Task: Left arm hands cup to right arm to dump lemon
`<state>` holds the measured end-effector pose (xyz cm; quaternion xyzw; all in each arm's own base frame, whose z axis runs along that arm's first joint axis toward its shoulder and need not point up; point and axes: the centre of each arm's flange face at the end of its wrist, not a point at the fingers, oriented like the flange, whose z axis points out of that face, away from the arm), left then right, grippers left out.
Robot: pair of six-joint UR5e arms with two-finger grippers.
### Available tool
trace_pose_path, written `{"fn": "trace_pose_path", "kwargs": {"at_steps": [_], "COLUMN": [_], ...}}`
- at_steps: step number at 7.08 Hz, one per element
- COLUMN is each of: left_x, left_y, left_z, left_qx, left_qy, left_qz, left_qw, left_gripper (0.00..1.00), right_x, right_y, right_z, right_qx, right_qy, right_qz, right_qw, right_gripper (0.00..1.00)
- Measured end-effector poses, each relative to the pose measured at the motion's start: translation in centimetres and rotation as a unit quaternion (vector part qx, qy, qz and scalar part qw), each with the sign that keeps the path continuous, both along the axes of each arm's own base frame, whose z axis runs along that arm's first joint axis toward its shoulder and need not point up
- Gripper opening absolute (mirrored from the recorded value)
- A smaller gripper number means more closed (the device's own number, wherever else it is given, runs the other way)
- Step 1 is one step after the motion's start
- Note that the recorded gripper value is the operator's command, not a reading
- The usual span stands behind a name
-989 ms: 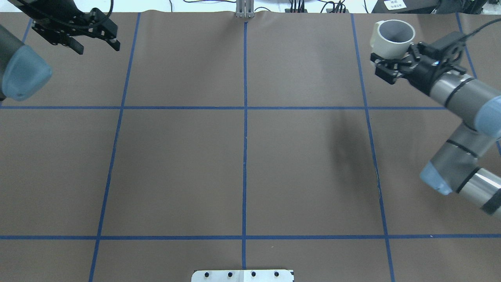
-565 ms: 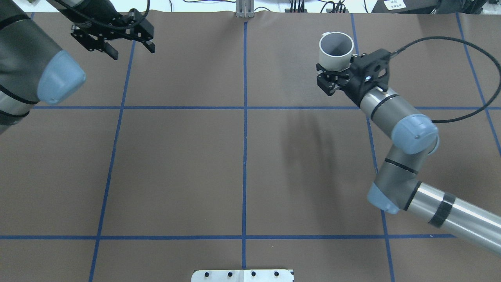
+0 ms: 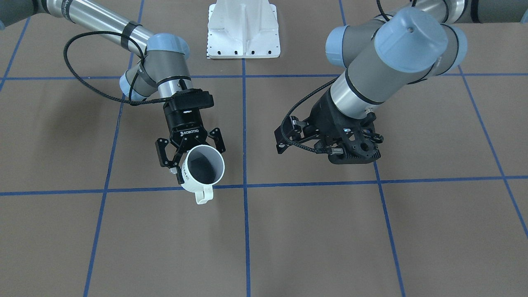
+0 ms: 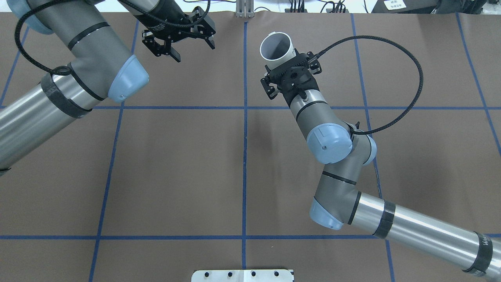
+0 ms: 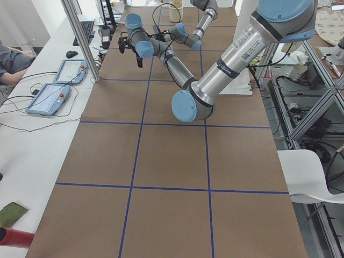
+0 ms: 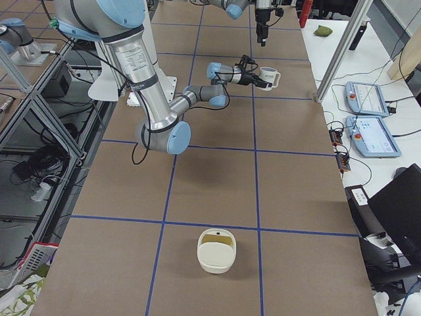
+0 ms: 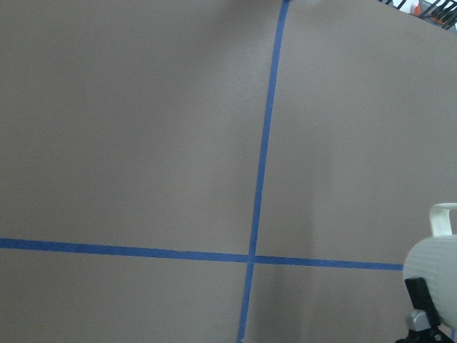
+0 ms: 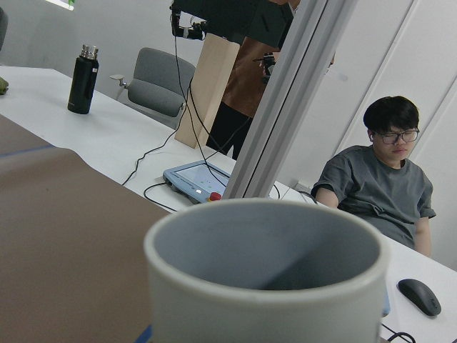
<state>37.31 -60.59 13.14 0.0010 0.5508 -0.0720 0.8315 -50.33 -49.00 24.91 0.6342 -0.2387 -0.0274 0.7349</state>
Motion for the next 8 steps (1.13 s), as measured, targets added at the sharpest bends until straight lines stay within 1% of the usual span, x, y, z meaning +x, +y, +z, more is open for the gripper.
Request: {"fn": "trace_pose_path", "kwargs": {"at_steps": [1,2,3,4,5,6,8], "left_x": [0.6,1.2,1.8,2.6,3.6,4.5,5.6], "left_y": [0.3,0.6,0.8,1.3,1.7,2.0,1.7], "left_z": [-0.7,-1.5,-2.5,-3.6,-4.4,-4.8,-4.5], "left_qx": [-0.001,-0.012,-0.031,-0.049,-0.064,-0.077,-0.088], "left_qy": [0.003,0.008,0.012,0.015,0.018,0.025,0.041], "left_qz": [0.002,0.000,-0.009,-0.025,-0.044,-0.060,-0.074], "left_qw": [1.0000,0.9999,0.9994,0.9984,0.9968,0.9949,0.9926], "left_gripper": [1.00,1.00,1.00,1.00,1.00,1.00,1.00], "right_x": [-0.4,-0.8,-1.5,-2.3,-3.0,-3.3,-3.5], "right_y": [0.3,0.6,1.0,1.6,2.1,2.4,2.5], "right_z": [-0.3,-0.4,-0.5,-1.0,-1.9,-2.7,-3.6], "right_qx": [0.016,0.031,0.041,0.041,0.041,0.040,0.030], "right_qy": [0.037,0.074,0.110,0.132,0.136,0.126,0.089], "right_qz": [0.000,-0.004,-0.002,0.008,0.016,0.019,0.025], "right_qw": [0.9992,0.9967,0.9931,0.9904,0.9897,0.9911,0.9952], "right_gripper": [0.10,0.12,0.13,0.12,0.11,0.10,0.08]}}
